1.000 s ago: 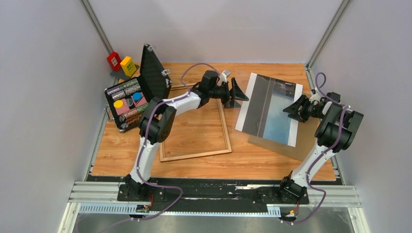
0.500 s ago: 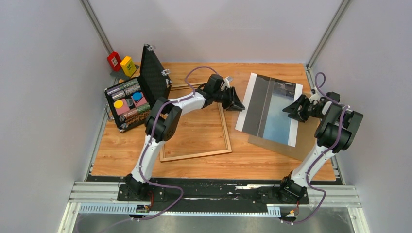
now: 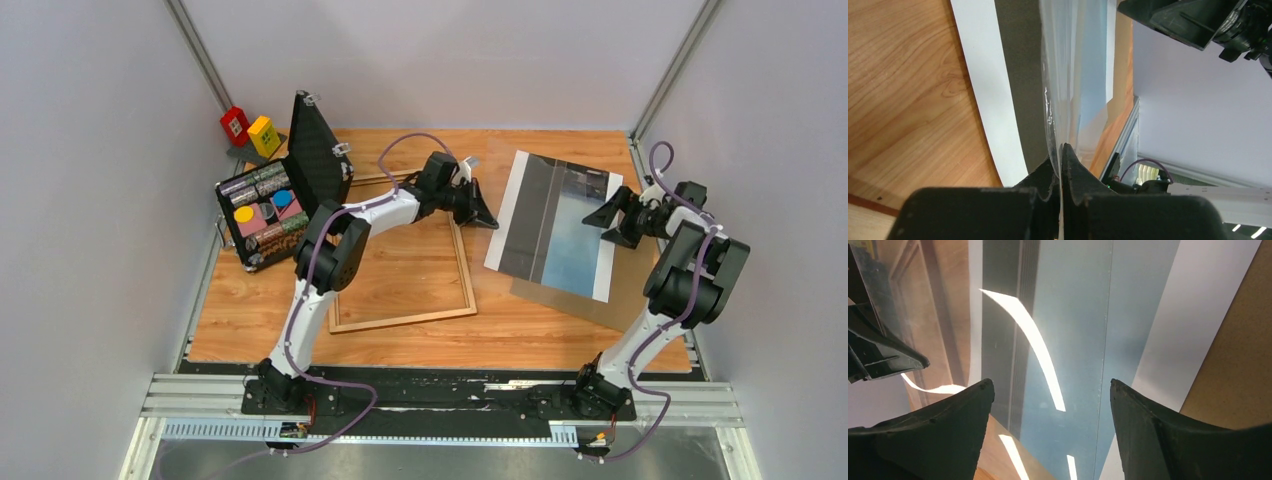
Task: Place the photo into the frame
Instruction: Pick up the photo frame item at the center of the board.
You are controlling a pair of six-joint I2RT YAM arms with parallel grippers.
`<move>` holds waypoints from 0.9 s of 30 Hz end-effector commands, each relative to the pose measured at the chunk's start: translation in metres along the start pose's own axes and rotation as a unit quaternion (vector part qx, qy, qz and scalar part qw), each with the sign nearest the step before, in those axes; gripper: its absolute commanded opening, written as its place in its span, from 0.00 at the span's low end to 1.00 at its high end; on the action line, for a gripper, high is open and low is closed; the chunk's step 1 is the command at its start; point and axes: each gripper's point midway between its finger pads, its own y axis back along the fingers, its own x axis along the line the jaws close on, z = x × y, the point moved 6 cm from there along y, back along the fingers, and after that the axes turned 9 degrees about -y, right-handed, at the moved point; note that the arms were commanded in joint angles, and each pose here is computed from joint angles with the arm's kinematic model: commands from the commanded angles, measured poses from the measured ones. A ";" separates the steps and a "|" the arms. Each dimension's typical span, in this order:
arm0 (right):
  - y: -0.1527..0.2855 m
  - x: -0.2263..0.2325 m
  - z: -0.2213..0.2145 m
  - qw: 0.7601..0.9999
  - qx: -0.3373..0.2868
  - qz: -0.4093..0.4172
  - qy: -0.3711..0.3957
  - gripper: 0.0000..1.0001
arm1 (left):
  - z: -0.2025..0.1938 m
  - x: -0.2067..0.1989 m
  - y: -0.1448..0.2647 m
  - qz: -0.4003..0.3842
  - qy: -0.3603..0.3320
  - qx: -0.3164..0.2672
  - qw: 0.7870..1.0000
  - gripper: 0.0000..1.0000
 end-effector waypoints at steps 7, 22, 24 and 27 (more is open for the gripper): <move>0.037 0.062 0.014 0.994 -0.046 0.071 0.069 0.87 | 0.021 -0.081 0.082 -0.129 -0.153 -0.071 0.977 0.00; 0.040 0.106 -0.019 0.972 -0.008 0.217 0.087 0.84 | -0.007 -0.133 0.142 -0.224 -0.258 -0.093 0.935 0.00; 0.042 0.110 -0.023 0.967 -0.001 0.237 0.093 0.84 | -0.009 -0.138 0.147 -0.229 -0.268 -0.097 0.931 0.00; 0.047 0.120 -0.029 0.957 0.006 0.268 0.111 0.84 | -0.010 -0.142 0.152 -0.229 -0.275 -0.098 0.929 0.00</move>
